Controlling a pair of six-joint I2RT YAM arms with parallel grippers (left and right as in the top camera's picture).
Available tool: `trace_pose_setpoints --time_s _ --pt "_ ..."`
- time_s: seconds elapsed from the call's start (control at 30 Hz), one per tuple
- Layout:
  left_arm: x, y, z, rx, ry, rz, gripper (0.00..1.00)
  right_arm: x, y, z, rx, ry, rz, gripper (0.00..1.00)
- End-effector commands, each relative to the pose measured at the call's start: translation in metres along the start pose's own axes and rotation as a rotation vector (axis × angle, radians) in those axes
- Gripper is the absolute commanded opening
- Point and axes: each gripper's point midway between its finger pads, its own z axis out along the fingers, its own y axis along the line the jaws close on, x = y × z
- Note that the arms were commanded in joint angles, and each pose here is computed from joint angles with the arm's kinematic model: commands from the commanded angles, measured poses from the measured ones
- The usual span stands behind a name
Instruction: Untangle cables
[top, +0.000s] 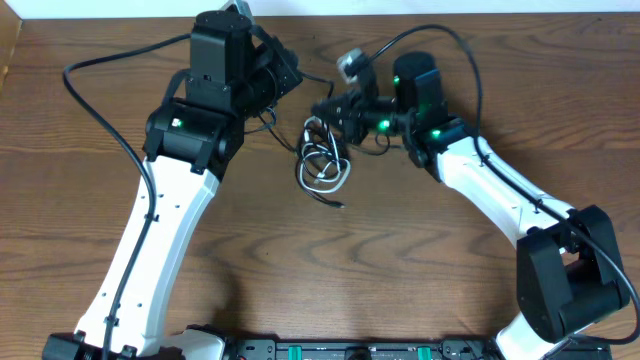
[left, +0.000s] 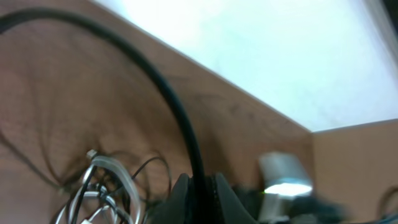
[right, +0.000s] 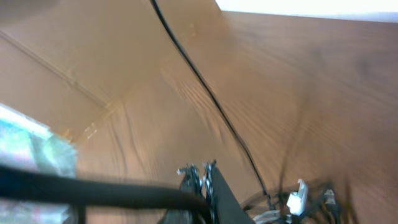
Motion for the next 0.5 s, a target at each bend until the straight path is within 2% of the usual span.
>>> trace_pose_setpoints --time_s 0.0,0.07,0.1,0.37,0.47 --pt "0.012 0.019 0.016 -0.073 0.056 0.020 0.13 -0.035 0.003 -0.015 -0.065 -0.100 0.175 0.01" --pt "0.017 0.025 0.019 -0.096 0.080 0.032 0.35 -0.051 0.000 -0.024 -0.074 -0.156 0.202 0.01" --pt "0.020 0.029 0.020 -0.110 0.093 0.033 0.40 -0.058 -0.002 -0.029 -0.077 -0.176 0.213 0.01" --pt "0.053 0.064 0.035 -0.230 0.231 0.007 0.64 -0.064 -0.026 -0.049 -0.043 -0.201 0.294 0.01" --pt "0.076 0.073 0.058 -0.230 0.339 -0.021 0.67 -0.065 -0.028 -0.050 -0.036 -0.207 0.296 0.01"
